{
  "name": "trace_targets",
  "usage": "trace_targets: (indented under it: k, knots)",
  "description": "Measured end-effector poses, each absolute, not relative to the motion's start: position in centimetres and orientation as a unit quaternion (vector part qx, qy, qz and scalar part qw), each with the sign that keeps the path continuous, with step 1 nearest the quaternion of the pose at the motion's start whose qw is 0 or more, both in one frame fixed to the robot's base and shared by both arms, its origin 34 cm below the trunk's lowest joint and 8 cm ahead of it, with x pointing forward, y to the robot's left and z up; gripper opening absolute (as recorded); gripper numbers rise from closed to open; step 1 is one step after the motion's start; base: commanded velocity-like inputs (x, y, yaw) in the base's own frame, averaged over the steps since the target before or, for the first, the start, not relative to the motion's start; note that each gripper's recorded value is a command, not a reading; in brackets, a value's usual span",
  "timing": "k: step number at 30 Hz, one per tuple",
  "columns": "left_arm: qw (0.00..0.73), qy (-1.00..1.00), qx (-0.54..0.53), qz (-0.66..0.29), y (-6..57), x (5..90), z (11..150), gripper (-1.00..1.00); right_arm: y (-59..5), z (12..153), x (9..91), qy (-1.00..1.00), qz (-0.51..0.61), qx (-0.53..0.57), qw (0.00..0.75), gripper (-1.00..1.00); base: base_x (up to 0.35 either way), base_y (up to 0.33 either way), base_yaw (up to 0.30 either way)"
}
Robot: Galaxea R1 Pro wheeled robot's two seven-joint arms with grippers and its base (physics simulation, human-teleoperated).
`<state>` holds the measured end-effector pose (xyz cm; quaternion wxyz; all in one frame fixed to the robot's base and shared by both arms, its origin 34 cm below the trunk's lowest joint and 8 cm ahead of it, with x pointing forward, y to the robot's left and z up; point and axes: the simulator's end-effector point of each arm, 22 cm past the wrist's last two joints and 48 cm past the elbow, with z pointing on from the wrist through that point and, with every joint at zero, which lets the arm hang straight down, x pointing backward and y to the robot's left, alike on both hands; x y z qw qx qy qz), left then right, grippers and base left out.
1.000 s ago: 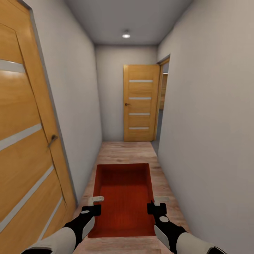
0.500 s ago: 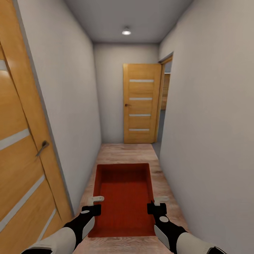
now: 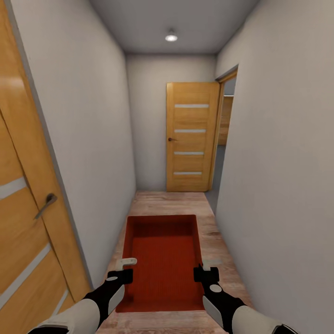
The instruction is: Move the two storage containers from the living room to the garage. In the garage, place one container on the floor and stack the other container on top of it (either order is fine).
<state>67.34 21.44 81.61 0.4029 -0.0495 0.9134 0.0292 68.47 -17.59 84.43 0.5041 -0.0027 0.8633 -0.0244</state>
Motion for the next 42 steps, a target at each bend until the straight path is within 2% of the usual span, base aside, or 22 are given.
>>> trace_targets:
  k: [42]
  knots:
    - [0.403,0.913,-0.05,0.029,21.44,67.34,81.61,-1.0,-17.58,84.45,68.49,0.863,-0.025,-0.003,0.504,-1.0,0.325,0.0,0.0]
